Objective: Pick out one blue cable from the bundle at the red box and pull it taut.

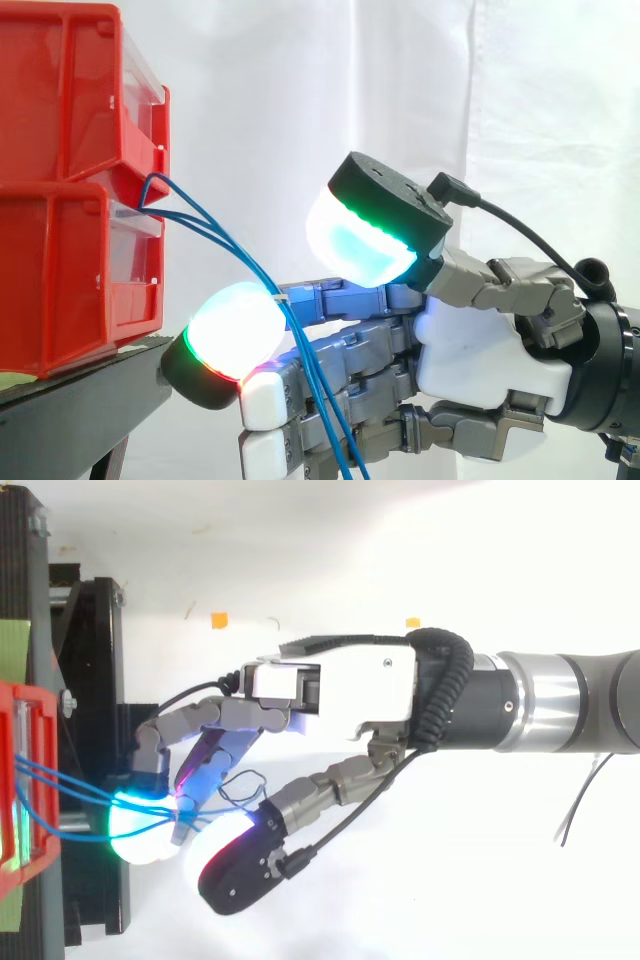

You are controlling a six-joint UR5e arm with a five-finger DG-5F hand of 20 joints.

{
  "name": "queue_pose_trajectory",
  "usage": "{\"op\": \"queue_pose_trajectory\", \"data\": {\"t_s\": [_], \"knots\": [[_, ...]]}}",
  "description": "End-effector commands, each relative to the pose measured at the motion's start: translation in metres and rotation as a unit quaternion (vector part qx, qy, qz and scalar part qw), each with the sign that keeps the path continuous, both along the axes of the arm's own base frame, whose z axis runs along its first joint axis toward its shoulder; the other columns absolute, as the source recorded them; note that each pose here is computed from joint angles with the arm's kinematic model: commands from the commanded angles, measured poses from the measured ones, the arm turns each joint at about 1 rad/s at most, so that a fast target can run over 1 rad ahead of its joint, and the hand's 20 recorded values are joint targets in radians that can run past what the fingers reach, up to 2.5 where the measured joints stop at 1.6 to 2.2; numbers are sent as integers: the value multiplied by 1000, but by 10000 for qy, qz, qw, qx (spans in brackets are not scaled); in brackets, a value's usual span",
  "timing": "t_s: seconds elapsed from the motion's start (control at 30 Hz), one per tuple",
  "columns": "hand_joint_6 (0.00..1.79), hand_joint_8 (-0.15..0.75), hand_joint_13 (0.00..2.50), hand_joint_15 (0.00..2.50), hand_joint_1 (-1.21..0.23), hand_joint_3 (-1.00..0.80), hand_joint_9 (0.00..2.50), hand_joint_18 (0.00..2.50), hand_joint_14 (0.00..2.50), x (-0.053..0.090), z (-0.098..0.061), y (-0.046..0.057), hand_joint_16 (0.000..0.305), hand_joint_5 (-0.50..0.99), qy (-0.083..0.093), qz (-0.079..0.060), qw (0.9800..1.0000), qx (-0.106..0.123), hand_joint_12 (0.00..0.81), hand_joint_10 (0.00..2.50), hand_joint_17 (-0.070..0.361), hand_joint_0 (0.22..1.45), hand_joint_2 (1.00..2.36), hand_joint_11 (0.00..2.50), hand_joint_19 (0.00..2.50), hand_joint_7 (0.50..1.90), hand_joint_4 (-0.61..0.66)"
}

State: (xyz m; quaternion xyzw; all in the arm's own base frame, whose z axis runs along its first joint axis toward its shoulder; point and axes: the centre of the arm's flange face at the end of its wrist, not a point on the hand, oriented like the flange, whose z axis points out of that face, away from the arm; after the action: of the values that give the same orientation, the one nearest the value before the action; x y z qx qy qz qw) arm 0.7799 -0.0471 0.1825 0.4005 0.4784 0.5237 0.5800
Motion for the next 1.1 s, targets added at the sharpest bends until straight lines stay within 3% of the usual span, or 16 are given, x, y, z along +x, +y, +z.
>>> {"op": "queue_pose_trajectory", "data": {"t_s": [0.0,0.13,0.4,0.6,0.8,1.07], "knots": [[502,317,891,338,-512,-357,913,687,13,0,0,0,32,-88,1,2,10000,-1,307,10,72,647,1013,317,458,1190,187],[503,319,905,346,-502,-334,933,694,12,0,0,-2,32,-71,1,-6,10000,-1,310,10,73,645,1014,320,464,1298,151],[661,324,925,359,-500,-245,970,697,14,-1,0,-4,32,-79,-1,31,10000,-15,310,11,72,638,1017,346,463,1115,149],[715,341,941,356,-503,-217,1013,710,14,-1,0,-5,33,-83,-1,38,10000,-18,312,12,74,634,1016,361,453,1092,163],[778,338,946,364,-461,-349,1028,707,13,0,1,-7,31,-94,-9,23,10000,-17,306,12,70,624,1012,371,449,1022,136],[838,355,963,353,-494,-212,1074,739,14,-1,1,-9,33,-100,-10,45,10000,-26,314,13,73,621,1016,419,445,1042,129]]}}
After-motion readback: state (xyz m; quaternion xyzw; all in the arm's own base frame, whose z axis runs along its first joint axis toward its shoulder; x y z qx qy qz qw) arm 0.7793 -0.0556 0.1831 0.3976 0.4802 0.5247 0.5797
